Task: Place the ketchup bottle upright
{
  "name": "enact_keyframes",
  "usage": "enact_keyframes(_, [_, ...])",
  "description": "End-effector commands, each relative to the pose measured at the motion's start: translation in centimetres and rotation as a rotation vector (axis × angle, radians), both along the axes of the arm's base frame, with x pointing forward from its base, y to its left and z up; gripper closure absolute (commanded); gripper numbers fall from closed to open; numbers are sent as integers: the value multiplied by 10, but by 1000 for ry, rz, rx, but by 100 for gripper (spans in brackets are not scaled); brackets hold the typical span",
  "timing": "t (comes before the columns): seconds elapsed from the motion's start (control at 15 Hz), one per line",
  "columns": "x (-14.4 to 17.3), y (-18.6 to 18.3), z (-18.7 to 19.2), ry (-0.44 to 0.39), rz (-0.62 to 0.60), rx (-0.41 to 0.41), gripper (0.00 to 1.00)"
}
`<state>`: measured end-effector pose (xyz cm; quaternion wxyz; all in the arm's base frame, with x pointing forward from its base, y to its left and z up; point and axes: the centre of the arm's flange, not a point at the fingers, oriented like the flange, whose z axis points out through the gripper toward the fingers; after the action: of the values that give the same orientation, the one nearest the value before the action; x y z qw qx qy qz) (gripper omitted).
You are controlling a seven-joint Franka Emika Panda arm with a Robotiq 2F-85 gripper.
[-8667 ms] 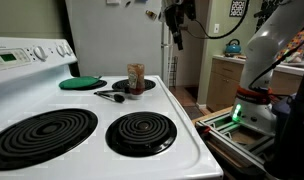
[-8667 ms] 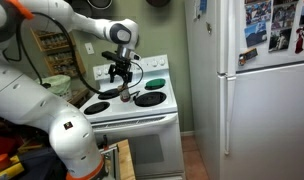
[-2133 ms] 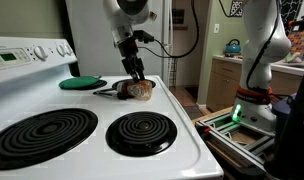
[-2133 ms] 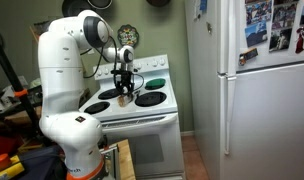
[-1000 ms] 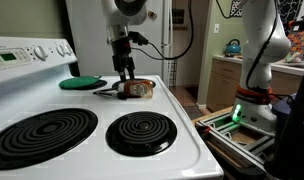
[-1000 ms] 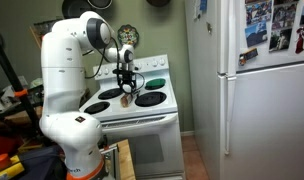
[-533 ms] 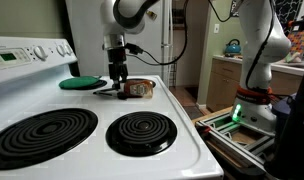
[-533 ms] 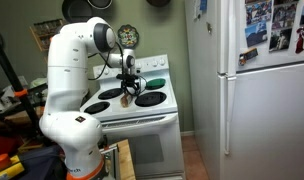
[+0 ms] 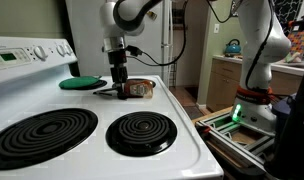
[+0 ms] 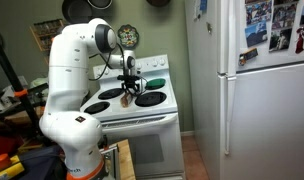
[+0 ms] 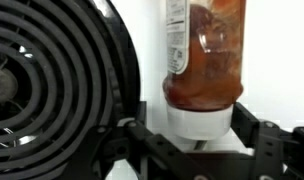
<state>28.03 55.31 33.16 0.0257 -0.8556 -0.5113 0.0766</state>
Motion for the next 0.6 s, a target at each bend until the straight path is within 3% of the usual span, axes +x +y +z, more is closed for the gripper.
enact_keyframes(0.0, [1, 1, 2, -1, 17, -12, 48])
enact_keyframes(0.2, [3, -1, 15, -19, 2, 4, 66])
enact_keyframes(0.53, [3, -6, 53, -76, -7, 72, 66])
